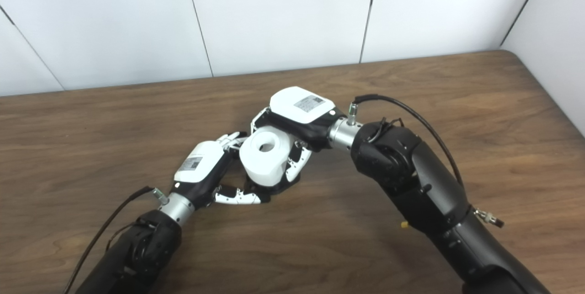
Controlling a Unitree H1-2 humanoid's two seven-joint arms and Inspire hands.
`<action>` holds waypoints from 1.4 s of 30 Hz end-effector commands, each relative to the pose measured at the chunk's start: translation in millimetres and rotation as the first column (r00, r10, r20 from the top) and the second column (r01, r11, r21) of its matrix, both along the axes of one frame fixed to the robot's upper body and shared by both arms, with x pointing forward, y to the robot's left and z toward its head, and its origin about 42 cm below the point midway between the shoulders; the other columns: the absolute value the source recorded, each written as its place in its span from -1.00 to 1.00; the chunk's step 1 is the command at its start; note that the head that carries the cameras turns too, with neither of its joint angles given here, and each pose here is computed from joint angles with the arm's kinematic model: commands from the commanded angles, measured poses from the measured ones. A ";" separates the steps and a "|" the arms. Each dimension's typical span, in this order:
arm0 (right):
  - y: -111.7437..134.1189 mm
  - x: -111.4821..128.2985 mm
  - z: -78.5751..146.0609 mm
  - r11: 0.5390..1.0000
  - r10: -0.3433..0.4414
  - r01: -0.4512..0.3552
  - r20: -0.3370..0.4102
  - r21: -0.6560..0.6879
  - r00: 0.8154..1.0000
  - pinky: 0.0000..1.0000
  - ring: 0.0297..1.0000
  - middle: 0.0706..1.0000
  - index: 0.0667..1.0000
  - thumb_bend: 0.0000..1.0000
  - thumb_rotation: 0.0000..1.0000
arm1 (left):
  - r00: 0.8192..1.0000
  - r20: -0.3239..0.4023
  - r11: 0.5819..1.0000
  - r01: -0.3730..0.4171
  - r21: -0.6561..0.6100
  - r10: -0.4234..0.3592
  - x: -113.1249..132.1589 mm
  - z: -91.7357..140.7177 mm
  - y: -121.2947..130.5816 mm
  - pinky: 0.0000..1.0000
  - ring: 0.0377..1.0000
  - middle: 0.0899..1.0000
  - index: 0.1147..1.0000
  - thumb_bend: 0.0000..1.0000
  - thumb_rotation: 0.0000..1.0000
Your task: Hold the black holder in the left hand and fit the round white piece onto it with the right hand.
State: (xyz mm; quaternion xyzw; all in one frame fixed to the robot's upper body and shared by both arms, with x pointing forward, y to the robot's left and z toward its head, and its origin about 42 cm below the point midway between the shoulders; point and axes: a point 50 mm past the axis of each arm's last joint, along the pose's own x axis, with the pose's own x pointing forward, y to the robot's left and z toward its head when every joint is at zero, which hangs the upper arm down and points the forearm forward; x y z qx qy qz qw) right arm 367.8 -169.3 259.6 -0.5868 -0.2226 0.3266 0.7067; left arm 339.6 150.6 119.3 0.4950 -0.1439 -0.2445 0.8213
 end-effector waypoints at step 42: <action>-9.4 14.4 -25.0 0.996 -0.037 0.035 -0.019 -0.082 0.999 0.15 0.28 0.27 -0.11 0.04 -0.73 | 0.986 -0.162 0.991 -0.027 0.132 0.048 -19.9 -34.1 16.8 0.85 0.88 0.70 -0.16 0.05 -0.89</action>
